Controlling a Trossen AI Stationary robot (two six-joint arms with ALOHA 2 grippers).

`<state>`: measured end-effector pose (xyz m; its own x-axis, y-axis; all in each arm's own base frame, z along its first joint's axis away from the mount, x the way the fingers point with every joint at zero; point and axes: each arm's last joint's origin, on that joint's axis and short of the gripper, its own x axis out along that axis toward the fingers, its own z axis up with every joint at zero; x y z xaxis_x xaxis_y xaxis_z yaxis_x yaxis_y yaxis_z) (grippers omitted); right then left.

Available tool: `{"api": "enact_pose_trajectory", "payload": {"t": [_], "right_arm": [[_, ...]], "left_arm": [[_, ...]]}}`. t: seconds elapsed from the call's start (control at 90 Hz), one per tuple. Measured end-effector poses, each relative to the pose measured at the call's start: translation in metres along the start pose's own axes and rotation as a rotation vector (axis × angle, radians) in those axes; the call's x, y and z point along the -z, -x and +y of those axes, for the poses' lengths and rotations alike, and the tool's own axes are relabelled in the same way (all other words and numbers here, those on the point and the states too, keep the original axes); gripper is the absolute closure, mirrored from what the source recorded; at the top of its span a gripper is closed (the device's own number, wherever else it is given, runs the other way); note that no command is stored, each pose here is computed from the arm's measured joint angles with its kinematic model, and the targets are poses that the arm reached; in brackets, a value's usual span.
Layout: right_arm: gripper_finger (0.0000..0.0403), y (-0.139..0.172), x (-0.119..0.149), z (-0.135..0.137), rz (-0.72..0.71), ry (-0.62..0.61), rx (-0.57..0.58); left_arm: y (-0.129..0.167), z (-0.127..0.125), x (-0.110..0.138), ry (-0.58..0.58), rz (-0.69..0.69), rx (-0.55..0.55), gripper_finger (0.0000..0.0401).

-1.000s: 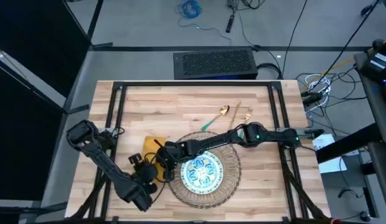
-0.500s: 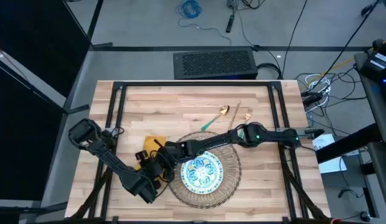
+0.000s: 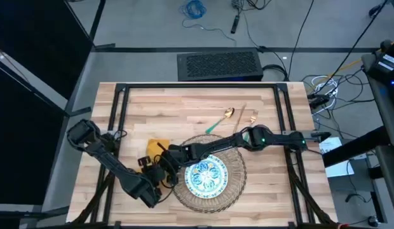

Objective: Set table place
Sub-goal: Adjust the folded yellow table napkin

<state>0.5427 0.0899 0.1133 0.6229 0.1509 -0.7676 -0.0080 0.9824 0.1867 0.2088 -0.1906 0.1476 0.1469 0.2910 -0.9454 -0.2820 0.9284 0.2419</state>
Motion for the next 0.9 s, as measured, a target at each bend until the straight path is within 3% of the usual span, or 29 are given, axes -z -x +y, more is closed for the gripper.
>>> {"api": "enact_pose_trajectory", "payload": {"t": [0.044,0.156,0.444,0.678,0.9], "right_arm": [[0.0403,0.0,0.0,0.0,0.007,-0.006,-0.01],[0.0403,0.002,-0.001,0.0,0.003,-0.006,-0.009],[0.0403,0.01,-0.004,0.0,0.014,0.008,-0.005],[0.0403,0.013,-0.004,-0.008,0.043,0.002,0.012],[0.0403,0.013,-0.005,-0.011,0.04,0.0,0.021]], "left_arm": [[-0.001,-0.002,0.004,-0.016,0.087,0.056,0.029],[-0.001,-0.001,0.007,-0.035,0.129,0.047,0.029],[0.0,0.0,0.009,-0.053,0.041,-0.023,0.0291],[0.034,0.005,0.01,-0.058,-0.094,-0.105,0.0317],[0.074,0.028,0.033,0.078,-0.192,-0.109,0.0326]]}}
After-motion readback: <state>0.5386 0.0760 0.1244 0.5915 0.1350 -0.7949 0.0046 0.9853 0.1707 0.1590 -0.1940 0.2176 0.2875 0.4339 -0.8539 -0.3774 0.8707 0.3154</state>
